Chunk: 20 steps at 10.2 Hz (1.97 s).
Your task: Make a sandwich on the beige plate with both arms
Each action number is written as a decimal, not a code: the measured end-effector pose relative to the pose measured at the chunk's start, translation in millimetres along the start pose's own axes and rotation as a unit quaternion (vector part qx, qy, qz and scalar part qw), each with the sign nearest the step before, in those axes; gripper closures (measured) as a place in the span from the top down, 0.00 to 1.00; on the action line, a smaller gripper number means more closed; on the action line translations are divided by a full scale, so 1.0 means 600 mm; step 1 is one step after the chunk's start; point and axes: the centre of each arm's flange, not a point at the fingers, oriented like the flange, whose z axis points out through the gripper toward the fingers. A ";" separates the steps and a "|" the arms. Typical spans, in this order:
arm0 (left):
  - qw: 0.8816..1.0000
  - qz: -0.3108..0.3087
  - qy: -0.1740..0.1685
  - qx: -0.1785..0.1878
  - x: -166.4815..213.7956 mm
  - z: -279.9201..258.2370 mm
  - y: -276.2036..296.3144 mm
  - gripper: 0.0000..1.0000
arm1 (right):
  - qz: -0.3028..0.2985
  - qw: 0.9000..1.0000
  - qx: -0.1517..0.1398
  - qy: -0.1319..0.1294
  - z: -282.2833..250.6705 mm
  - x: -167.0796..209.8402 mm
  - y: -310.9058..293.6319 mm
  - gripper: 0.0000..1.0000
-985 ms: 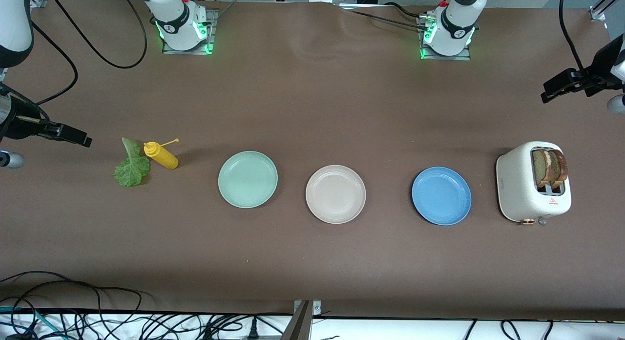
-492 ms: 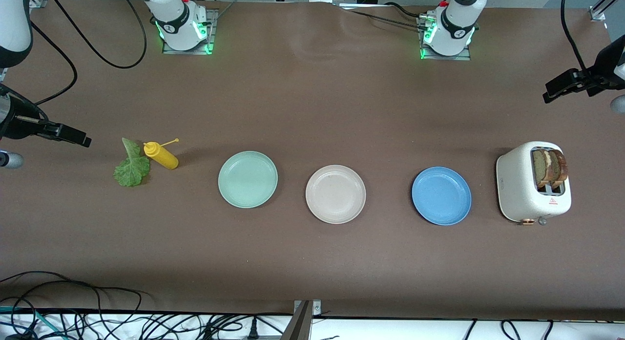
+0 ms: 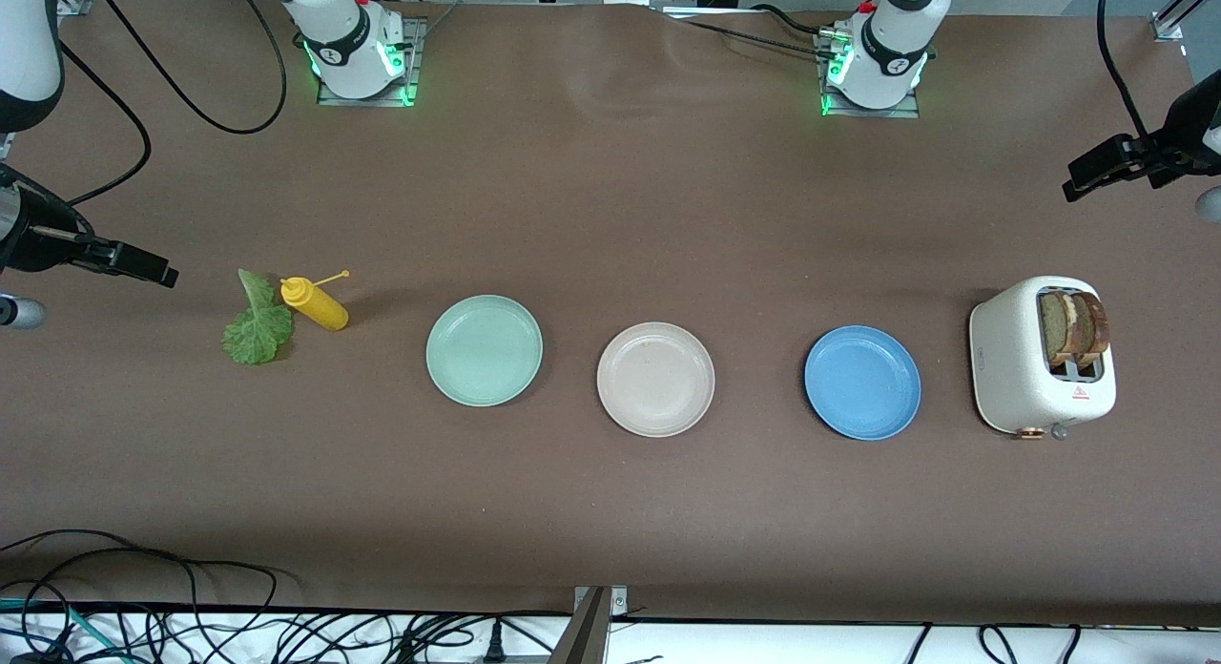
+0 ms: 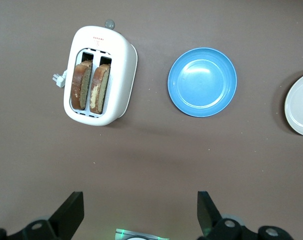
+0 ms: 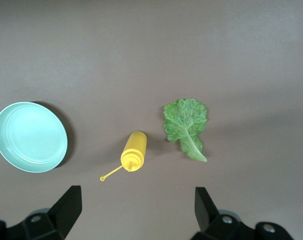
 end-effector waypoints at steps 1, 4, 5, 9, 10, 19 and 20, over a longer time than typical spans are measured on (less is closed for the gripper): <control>1.000 -0.002 0.000 0.000 0.000 0.000 -0.003 1.00 | 0.000 1.000 0.000 0.000 0.000 0.000 0.001 1.00; 1.000 -0.005 0.000 0.000 0.002 0.001 -0.009 1.00 | 0.002 1.000 0.000 0.000 0.000 0.001 0.004 1.00; 1.000 -0.005 -0.001 0.000 0.002 0.002 -0.009 1.00 | 0.002 1.000 0.000 0.000 0.000 0.001 0.004 1.00; 1.000 -0.019 -0.014 0.000 0.041 0.045 -0.032 1.00 | 0.002 1.000 0.000 0.000 0.000 0.001 0.004 1.00; 0.999 -0.025 -0.021 0.000 0.057 0.065 -0.044 1.00 | 0.003 1.000 0.000 0.000 0.000 0.001 0.005 1.00; 0.997 0.059 -0.046 0.026 0.181 0.248 -0.083 1.00 | 0.004 1.000 0.000 -0.001 0.001 0.001 0.007 1.00; 0.996 0.065 -0.048 0.024 0.196 0.275 -0.106 1.00 | 0.004 1.000 0.000 -0.001 0.001 0.001 0.008 1.00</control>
